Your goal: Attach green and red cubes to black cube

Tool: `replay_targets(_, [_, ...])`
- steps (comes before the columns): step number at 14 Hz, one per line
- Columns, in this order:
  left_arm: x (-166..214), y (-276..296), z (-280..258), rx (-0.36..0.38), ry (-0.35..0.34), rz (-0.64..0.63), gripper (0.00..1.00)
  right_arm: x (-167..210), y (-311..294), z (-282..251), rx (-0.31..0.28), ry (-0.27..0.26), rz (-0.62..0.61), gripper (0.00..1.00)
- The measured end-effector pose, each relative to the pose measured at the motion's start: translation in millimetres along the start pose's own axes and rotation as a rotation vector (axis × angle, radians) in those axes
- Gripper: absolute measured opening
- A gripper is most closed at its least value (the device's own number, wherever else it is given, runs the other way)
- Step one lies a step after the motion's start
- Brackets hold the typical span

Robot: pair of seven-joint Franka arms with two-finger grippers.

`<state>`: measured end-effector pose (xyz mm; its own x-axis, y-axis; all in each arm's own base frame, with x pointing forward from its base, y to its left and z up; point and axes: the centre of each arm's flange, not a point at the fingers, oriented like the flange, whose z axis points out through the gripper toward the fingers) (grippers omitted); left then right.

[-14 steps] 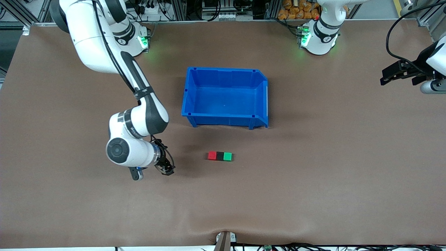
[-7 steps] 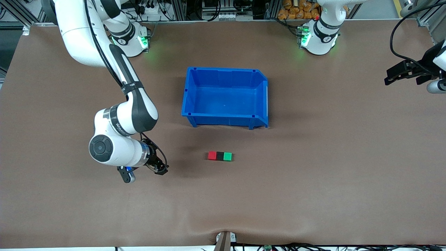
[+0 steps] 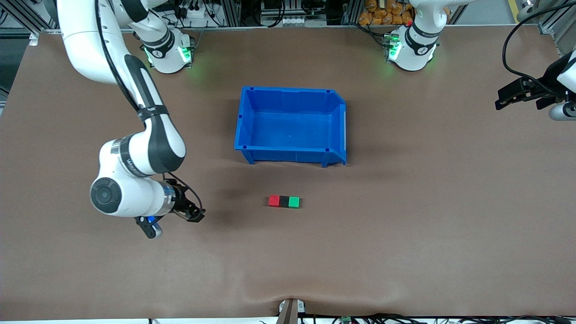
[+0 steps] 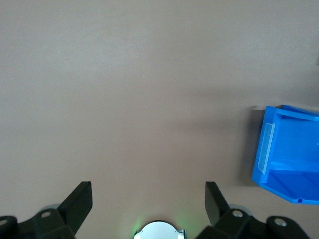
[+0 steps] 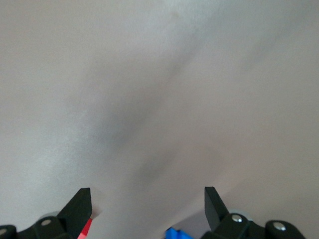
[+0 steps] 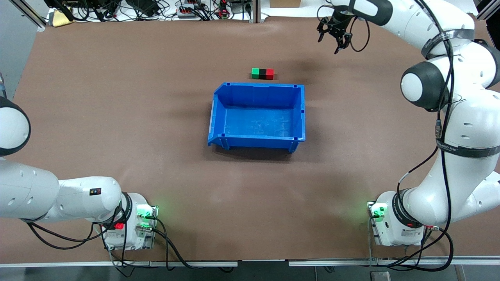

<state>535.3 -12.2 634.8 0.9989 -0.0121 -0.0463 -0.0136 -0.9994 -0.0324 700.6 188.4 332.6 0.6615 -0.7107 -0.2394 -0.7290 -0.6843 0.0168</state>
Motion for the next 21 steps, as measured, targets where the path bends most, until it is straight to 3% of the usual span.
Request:
replay_targets(6, [0, 0, 0, 0.000, 0.000, 0.000, 1.00, 13, 17, -15, -0.071, 0.048, -0.140, 1.00])
replay_targets(21, [0, -1, 0, 0.000, 0.000, -0.001, 1.00, 68, 64, -46, -0.069, 0.029, -0.414, 1.00])
